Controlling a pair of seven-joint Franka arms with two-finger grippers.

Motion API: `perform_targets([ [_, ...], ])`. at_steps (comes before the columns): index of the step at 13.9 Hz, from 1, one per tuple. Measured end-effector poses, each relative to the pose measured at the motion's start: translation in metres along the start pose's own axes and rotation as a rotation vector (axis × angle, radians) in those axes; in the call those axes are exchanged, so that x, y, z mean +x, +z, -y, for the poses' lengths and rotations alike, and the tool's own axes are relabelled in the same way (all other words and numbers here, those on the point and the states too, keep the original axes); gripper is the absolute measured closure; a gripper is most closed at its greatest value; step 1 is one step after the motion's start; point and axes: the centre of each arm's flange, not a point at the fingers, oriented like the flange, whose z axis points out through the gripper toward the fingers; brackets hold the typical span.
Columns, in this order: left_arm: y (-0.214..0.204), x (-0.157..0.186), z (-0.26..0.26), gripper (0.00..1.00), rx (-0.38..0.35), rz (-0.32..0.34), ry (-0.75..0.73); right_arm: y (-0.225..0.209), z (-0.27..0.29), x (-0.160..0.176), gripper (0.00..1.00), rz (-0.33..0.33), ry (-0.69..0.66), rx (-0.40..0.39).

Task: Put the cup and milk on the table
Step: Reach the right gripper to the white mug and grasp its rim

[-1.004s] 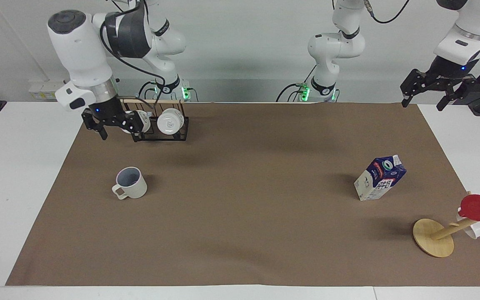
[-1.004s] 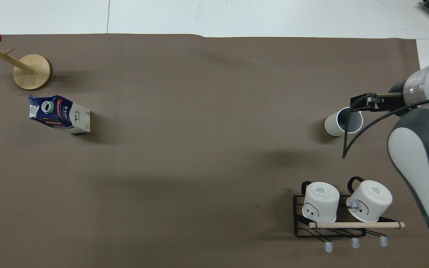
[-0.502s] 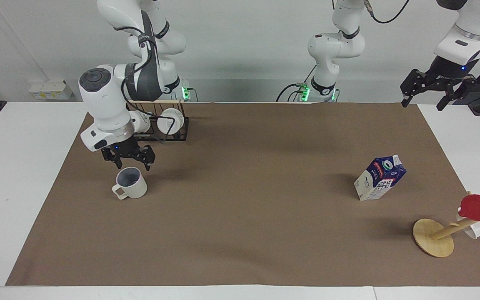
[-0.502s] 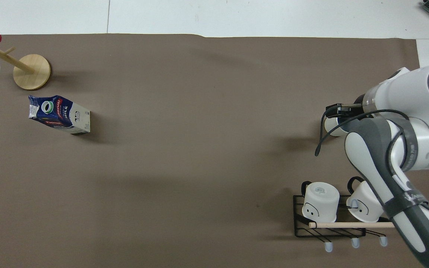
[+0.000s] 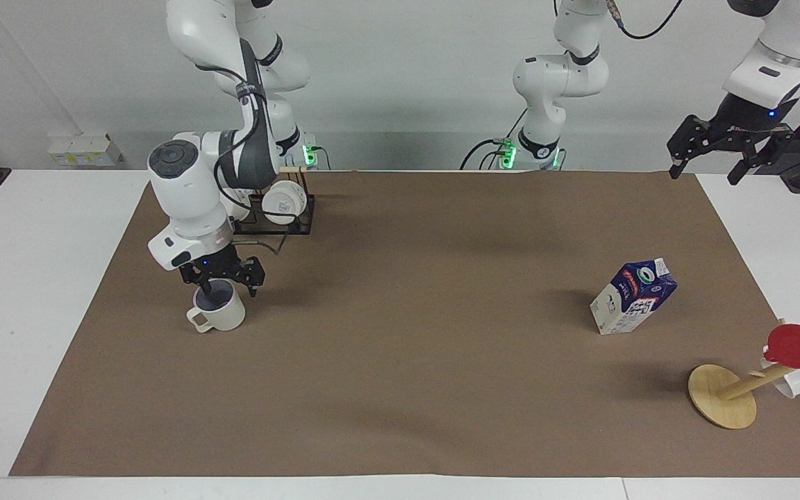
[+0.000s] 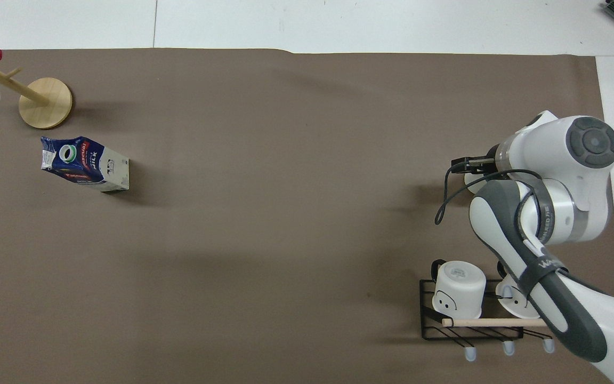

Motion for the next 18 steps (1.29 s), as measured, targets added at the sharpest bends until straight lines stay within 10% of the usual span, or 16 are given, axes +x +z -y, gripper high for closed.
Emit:
perform_targets([
  [6,0.000,0.000,0.000,0.00,0.000,0.000,0.000,0.009,0.000,0.001,0.13,0.001,-0.005,-0.002],
  [13,0.000,0.000,0.000,0.00,0.000,0.000,0.000,0.006,-0.001,0.004,0.92,-0.025,-0.006,0.000],
  [18,0.000,0.000,0.000,0.00,0.000,0.000,0.000,-0.017,0.002,0.024,0.96,-0.082,0.165,0.009],
])
